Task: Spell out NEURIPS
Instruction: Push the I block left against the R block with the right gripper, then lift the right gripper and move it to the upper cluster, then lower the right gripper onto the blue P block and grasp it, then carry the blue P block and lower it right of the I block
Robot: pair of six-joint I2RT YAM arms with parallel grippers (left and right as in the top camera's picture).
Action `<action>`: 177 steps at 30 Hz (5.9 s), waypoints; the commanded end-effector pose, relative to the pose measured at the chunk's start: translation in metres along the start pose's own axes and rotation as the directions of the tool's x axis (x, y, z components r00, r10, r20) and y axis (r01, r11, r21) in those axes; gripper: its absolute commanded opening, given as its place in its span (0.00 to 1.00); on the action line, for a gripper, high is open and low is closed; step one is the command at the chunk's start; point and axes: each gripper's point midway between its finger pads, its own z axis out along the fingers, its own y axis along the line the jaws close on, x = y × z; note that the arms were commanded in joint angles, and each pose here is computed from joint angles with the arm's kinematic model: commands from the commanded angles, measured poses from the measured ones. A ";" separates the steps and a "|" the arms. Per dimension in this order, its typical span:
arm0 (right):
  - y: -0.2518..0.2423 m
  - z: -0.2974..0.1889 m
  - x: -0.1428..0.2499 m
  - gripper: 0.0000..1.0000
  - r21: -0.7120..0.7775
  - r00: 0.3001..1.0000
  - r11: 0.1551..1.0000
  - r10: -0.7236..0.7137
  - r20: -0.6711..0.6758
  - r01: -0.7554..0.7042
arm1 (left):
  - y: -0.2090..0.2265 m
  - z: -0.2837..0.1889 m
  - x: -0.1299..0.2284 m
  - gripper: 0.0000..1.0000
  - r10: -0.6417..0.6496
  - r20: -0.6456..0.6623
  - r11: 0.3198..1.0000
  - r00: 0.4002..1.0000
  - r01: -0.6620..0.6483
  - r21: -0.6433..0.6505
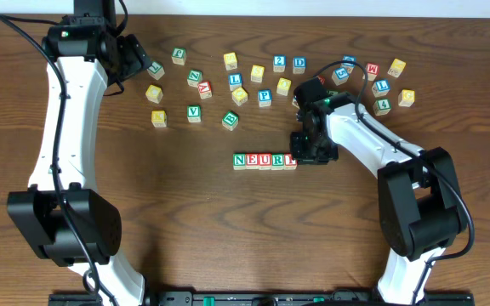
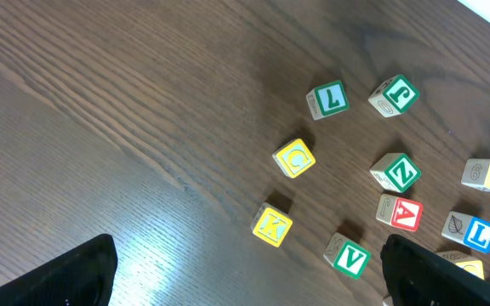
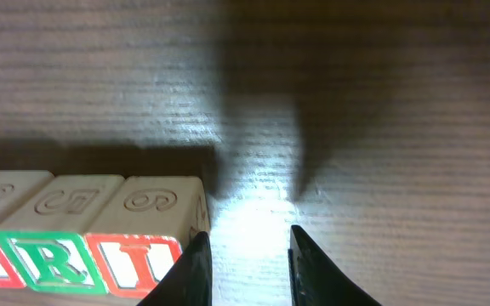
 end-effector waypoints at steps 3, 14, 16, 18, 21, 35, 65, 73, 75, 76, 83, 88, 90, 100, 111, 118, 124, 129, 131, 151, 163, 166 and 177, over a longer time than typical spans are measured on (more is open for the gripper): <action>-0.001 -0.025 -0.018 0.25 -0.001 0.999 1.000 0.006 0.052 -0.006 | 0.003 0.005 0.001 0.98 0.007 -0.007 1.000 1.000 -0.007 -0.019; -0.004 -0.073 -0.049 0.32 -0.008 0.992 1.000 0.001 0.126 0.000 | 0.003 0.005 0.001 0.98 0.007 -0.007 1.000 1.000 -0.007 -0.019; 0.000 -0.086 -0.057 0.36 -0.017 0.988 1.000 -0.009 0.156 0.012 | 0.003 0.005 0.001 0.98 0.007 -0.007 1.000 1.000 -0.007 -0.019; 0.003 -0.096 -0.064 0.38 -0.024 0.984 1.000 -0.013 0.180 0.018 | 0.003 0.005 0.001 0.98 0.007 -0.007 1.000 1.000 -0.007 -0.019; 0.008 -0.116 -0.073 0.41 -0.036 0.976 0.999 -0.015 0.217 0.023 | 0.003 0.005 0.001 0.98 0.007 -0.007 1.000 1.000 -0.007 -0.020; 0.026 -0.178 -0.104 0.46 -0.073 0.925 0.994 -0.043 0.378 0.076 | 0.003 0.005 0.002 0.98 0.007 -0.007 1.000 1.000 -0.007 -0.020; 0.082 -0.112 -0.182 0.45 -0.080 0.884 0.970 -0.174 0.433 0.230 | 0.003 0.005 0.001 0.98 0.007 -0.007 1.000 1.000 -0.007 -0.020; 0.102 -0.077 -0.188 0.41 0.035 0.858 0.963 -0.255 0.445 0.268 | 0.003 0.005 0.001 0.98 0.007 -0.007 1.000 1.000 -0.007 -0.020; 0.104 -0.072 -0.189 0.40 0.057 0.856 0.962 -0.264 0.444 0.267 | 0.003 0.005 0.001 0.98 0.007 -0.007 1.000 1.000 -0.007 -0.020; 0.104 -0.066 -0.189 0.40 0.069 0.858 0.962 -0.269 0.438 0.266 | 0.003 0.005 0.001 0.98 0.007 -0.007 1.000 1.000 -0.007 -0.020; 0.106 -0.042 -0.186 0.38 0.081 0.871 0.959 -0.279 0.404 0.270 | 0.003 0.005 0.001 0.97 0.007 -0.007 1.000 1.000 -0.007 -0.020; 0.101 -0.036 -0.188 0.38 0.099 0.877 0.965 -0.264 0.402 0.245 | 0.003 0.005 0.001 0.98 0.007 -0.007 1.000 1.000 -0.007 -0.020; 0.101 -0.035 -0.188 0.38 0.100 0.877 0.965 -0.264 0.401 0.245 | 0.003 0.005 0.001 0.98 0.007 -0.007 1.000 1.000 -0.007 -0.019; 0.101 -0.027 -0.191 0.37 0.100 0.878 0.965 -0.264 0.399 0.244 | 0.003 0.005 0.001 0.98 0.007 -0.007 1.000 1.000 -0.007 -0.020; 0.100 -0.016 -0.189 0.37 0.093 0.890 0.967 -0.253 0.380 0.236 | 0.003 0.005 0.001 0.98 0.007 -0.007 1.000 1.000 -0.007 -0.020; 0.099 -0.011 -0.188 0.36 0.092 0.894 0.969 -0.247 0.373 0.229 | 0.003 0.005 0.002 0.98 0.007 -0.007 1.000 1.000 -0.007 -0.020; 0.098 -0.009 -0.188 0.36 0.090 0.898 0.971 -0.239 0.369 0.221 | 0.003 0.005 0.002 0.98 0.007 -0.007 1.000 1.000 -0.007 -0.020; 0.097 -0.008 -0.186 0.35 0.089 0.902 0.973 -0.232 0.363 0.214 | 0.003 0.005 0.002 0.98 0.007 -0.007 1.000 1.000 -0.007 -0.020; 0.097 -0.006 -0.185 0.35 0.087 0.907 0.975 -0.224 0.358 0.206 | 0.003 0.005 0.001 0.98 0.007 -0.007 1.000 1.000 -0.007 -0.020; 0.092 0.006 -0.179 0.33 0.092 0.917 0.976 -0.217 0.333 0.198 | 0.003 0.005 0.001 0.98 0.007 -0.007 1.000 1.000 -0.007 -0.020; 0.092 0.008 -0.179 0.20 0.082 0.921 0.981 -0.191 0.339 0.173 | 0.003 0.005 0.001 0.98 0.007 -0.007 1.000 1.000 -0.007 -0.020; 0.093 0.006 -0.180 0.19 0.079 0.921 0.983 -0.185 0.342 0.168 | 0.003 0.005 0.001 0.98 0.007 -0.007 1.000 1.000 -0.007 -0.019; 0.095 -0.060 -0.177 0.20 0.054 0.898 0.986 -0.164 0.409 0.156 | 0.003 0.005 0.002 0.98 0.007 -0.007 1.000 1.000 -0.007 -0.020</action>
